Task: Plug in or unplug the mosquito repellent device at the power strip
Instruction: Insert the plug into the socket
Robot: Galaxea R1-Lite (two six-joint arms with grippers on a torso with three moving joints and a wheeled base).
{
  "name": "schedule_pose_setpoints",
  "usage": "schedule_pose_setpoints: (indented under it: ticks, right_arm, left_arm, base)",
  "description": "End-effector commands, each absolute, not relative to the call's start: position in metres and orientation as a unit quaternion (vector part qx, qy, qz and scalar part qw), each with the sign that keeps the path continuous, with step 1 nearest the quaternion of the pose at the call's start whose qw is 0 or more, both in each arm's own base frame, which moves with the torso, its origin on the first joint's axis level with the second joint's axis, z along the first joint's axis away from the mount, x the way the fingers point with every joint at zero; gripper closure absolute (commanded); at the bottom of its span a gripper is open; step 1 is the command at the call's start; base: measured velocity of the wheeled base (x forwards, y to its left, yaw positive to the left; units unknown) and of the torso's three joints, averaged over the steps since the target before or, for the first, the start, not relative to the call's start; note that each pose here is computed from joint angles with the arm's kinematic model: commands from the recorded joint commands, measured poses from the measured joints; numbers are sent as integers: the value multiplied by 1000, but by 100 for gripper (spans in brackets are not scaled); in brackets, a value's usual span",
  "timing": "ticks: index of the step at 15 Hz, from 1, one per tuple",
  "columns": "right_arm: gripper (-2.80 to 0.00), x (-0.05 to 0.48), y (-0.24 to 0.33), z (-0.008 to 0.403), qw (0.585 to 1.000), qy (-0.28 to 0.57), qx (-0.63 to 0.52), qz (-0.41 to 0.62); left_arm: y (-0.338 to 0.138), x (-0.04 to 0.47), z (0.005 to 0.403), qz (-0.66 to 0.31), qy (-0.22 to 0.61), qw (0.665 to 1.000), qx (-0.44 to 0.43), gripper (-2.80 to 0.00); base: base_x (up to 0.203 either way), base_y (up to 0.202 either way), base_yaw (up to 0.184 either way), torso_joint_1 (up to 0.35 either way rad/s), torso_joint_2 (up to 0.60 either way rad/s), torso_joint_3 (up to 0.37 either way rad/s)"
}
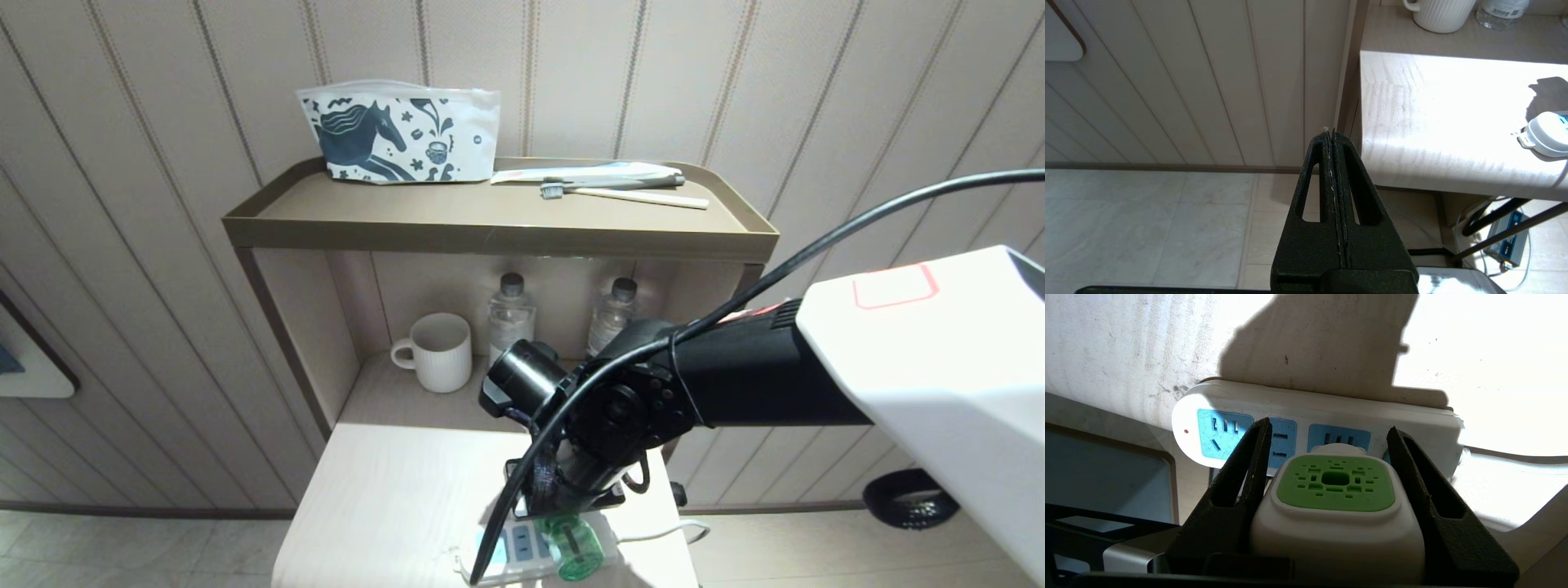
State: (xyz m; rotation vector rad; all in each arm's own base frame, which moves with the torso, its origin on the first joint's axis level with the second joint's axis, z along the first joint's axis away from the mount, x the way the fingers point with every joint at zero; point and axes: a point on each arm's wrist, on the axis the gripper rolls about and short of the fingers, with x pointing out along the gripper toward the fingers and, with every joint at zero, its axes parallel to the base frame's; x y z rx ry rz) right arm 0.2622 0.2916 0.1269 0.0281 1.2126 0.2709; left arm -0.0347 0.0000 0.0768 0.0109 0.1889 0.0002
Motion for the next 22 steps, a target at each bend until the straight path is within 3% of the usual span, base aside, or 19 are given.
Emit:
schedule_pose_setpoints:
  ticks: [1,22]
  right_arm:
    - [0,262,292,127,816,565,11,122]
    - [0,261,295,127,822,557,9,121]
  left_arm:
    - [0,-35,77,0,96,995,5,0]
    - [0,-35,77,0,96,995,5,0]
  base:
    - [0,0,0,0,0,0]
    - [0,0,0,0,0,0]
